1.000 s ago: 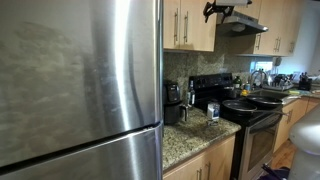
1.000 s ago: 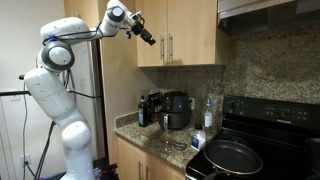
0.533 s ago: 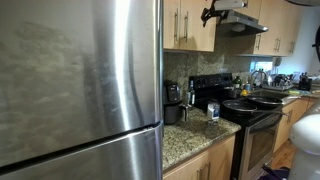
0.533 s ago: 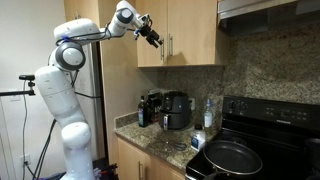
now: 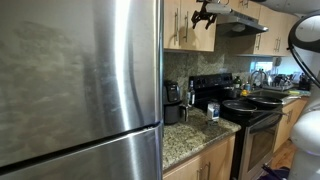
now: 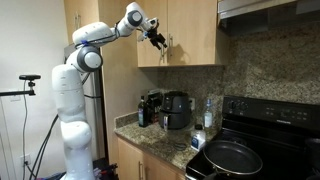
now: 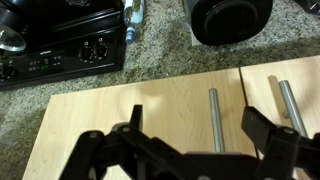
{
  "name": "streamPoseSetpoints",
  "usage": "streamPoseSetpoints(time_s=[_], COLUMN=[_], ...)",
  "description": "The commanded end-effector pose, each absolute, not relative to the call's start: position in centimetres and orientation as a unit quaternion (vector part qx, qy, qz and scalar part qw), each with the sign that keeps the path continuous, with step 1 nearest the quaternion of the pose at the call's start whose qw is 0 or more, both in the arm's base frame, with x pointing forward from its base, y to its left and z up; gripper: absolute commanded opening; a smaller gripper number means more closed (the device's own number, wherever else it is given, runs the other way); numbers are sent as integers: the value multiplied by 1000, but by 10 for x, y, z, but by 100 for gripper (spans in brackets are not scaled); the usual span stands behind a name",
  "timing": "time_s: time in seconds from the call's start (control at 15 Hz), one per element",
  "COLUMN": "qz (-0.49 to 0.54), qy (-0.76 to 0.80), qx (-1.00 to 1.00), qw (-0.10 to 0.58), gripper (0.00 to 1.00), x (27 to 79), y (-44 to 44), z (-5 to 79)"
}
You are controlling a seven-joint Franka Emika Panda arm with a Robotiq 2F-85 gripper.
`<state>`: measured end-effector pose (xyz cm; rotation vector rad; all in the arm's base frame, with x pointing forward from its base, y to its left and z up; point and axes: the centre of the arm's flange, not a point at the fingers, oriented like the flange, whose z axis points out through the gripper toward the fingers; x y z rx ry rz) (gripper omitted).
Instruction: Open the air fryer and the right-sided cabinet door
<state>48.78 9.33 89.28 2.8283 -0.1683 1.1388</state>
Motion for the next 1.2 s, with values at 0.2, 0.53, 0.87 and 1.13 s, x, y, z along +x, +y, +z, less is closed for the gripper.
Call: streamPoseSetpoints(time_s=[0.2,0.53,0.87,1.13], qz=[382,439,499,512], qy=[6,25,17,-1], qx=[920,894,858,842], qw=[82,83,116,167], gripper=[100,100,95,61], x=[545,583,583,582], y=[104,121,120,107], z=[875,880,890,885])
